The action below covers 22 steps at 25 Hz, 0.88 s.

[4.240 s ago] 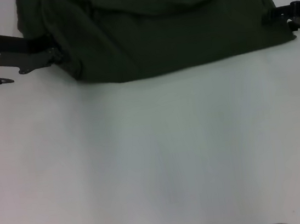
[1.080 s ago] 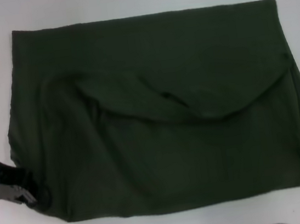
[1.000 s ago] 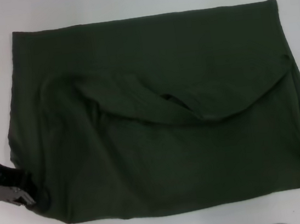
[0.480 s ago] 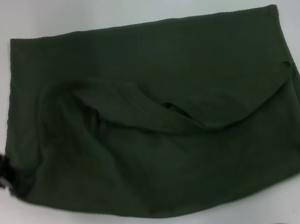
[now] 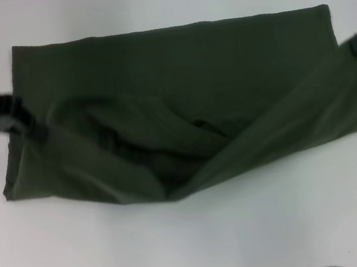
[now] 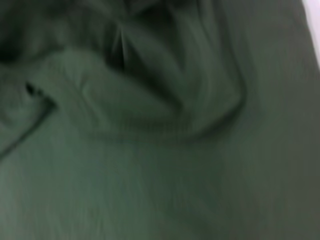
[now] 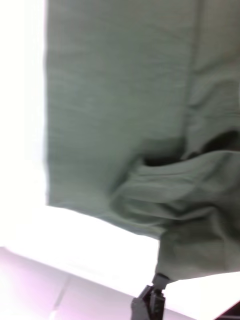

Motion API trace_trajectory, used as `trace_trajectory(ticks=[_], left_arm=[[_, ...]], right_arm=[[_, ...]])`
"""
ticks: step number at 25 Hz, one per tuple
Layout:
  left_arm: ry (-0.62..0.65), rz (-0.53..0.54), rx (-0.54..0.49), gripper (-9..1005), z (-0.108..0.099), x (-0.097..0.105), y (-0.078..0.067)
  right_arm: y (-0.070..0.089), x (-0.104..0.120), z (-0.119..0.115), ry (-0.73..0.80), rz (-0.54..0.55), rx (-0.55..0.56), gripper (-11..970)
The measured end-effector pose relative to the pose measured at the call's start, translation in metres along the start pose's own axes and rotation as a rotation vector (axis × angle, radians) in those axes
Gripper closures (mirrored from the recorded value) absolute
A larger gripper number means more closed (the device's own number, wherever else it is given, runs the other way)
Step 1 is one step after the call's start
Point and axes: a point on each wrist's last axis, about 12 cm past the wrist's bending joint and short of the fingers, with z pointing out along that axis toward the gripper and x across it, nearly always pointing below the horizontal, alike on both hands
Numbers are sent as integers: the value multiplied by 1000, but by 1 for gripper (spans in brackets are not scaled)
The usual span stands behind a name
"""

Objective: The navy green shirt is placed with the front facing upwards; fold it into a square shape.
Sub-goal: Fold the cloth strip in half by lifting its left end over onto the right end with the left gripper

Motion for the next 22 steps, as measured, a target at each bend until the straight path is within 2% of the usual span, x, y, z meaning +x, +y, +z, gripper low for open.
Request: trace_trajectory(ticks=[6,12,22], left_arm=[[-122,-37,-59,989,8,-28,-2],[-248,-90,-131,988,12,-49,-2],[-436,-114,-189,989,25,-71,-2]], right_arm=[[0,-16,0,-119,3,9,928],[-7,-28,-8,-289,30,32,927],[-28,-19,-11,-358,88,111,924]])
